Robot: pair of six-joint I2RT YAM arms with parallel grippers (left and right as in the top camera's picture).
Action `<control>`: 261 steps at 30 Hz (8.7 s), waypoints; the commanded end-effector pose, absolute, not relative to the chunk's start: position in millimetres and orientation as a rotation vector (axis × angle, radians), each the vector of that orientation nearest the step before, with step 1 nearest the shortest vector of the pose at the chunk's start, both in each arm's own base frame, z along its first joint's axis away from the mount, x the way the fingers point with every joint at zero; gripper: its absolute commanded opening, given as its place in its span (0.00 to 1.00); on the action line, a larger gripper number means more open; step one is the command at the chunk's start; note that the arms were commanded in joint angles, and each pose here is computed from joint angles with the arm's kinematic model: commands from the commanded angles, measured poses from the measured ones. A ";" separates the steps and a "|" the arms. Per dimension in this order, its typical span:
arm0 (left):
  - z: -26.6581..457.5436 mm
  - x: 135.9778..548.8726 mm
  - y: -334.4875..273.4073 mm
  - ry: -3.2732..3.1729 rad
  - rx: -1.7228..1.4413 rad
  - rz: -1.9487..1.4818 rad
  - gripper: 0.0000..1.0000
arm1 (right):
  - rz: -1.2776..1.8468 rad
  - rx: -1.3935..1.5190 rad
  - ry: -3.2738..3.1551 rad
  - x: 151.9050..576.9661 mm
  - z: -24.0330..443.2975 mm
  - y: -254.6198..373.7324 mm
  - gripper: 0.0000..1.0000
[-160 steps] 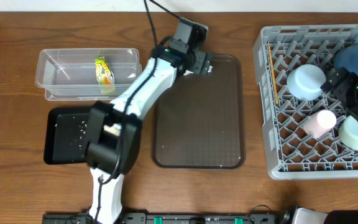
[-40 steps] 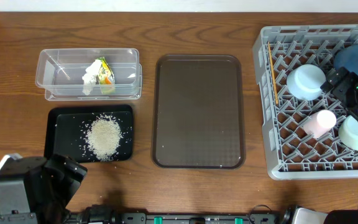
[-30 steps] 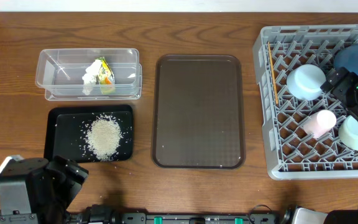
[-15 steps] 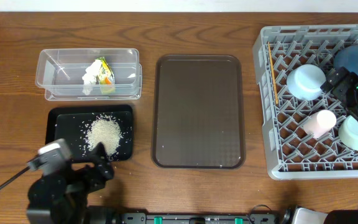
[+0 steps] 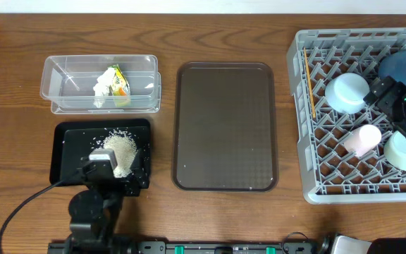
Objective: Sort waste into correct bins and load items into the dishwasher rack
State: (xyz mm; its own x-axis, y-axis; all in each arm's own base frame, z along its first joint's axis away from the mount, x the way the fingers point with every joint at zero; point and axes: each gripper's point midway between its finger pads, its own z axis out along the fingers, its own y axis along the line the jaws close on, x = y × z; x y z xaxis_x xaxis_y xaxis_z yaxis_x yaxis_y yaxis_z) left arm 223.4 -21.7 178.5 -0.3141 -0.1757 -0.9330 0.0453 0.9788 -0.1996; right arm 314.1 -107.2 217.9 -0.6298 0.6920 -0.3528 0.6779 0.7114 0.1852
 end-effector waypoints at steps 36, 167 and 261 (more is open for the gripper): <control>136.7 243.3 14.6 1.687 -0.381 -0.212 0.91 | 0.051 1.079 2.497 314.6 222.4 -109.6 0.99; 136.5 243.3 15.6 1.687 -0.386 -0.207 0.91 | 0.010 -0.094 1.637 245.9 157.9 9.5 0.99; 136.5 243.3 15.6 1.687 -0.386 -0.207 0.92 | 0.010 -0.094 1.636 245.9 158.4 9.5 0.99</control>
